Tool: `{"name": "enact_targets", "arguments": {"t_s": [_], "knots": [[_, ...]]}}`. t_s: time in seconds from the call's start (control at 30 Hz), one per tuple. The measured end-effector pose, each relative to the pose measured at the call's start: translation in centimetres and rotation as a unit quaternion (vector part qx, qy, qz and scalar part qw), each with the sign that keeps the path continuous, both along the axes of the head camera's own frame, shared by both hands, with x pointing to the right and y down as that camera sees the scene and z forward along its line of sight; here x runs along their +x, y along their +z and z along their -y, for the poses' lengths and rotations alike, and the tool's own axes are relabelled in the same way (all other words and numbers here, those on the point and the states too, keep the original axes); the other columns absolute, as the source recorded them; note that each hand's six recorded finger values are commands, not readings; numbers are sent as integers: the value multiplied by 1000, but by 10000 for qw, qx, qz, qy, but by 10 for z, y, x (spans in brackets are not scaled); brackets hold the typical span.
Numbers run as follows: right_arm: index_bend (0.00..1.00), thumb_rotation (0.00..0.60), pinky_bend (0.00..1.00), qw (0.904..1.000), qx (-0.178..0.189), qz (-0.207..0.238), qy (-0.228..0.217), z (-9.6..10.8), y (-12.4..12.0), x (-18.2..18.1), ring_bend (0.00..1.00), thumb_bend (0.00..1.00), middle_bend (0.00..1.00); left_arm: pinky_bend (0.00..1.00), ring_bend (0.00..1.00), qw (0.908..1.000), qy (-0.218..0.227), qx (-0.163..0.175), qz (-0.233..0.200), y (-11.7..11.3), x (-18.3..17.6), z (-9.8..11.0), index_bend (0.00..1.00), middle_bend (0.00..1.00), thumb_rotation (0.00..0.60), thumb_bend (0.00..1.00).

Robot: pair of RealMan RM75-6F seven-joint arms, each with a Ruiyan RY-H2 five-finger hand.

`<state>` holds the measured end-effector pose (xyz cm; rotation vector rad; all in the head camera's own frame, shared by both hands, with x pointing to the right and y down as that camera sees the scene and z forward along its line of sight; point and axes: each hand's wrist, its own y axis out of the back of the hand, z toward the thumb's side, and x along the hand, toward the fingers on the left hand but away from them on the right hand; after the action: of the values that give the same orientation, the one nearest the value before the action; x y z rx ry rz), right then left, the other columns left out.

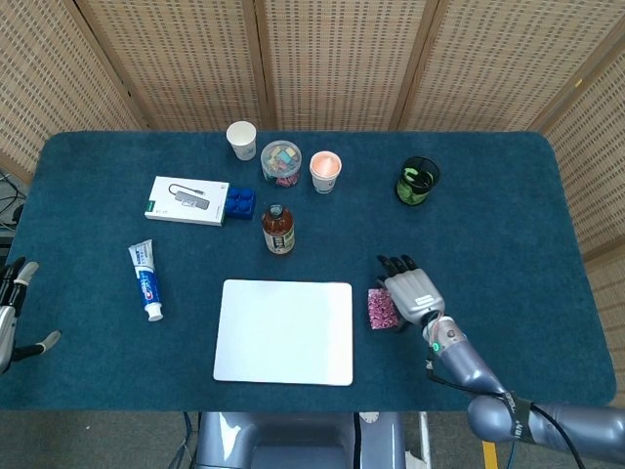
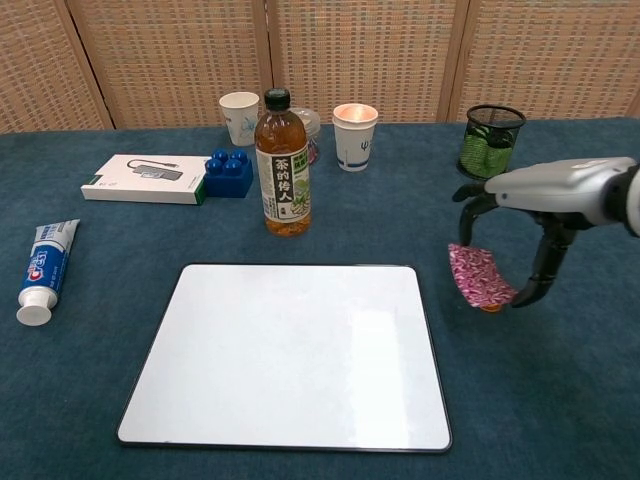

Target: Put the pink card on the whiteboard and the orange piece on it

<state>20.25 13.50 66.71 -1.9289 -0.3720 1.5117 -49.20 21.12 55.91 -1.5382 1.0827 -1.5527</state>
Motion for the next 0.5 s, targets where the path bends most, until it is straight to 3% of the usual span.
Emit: {"name": "enact_targets", "arguments": {"t_s": [0.43,0.5], "knots": [[434,600,0,9998,-146,-47,-148,-9,16,-103,0,131,0,0,0,9999,-94,-99,-66,4,-8,4,0,0,600,0],[393,600,0,9998,-147,-64,-90,-9,17,-114,0,123,0,0,0,9999,-103,-108,-67,4,-8,4,0,0,600,0]]}}
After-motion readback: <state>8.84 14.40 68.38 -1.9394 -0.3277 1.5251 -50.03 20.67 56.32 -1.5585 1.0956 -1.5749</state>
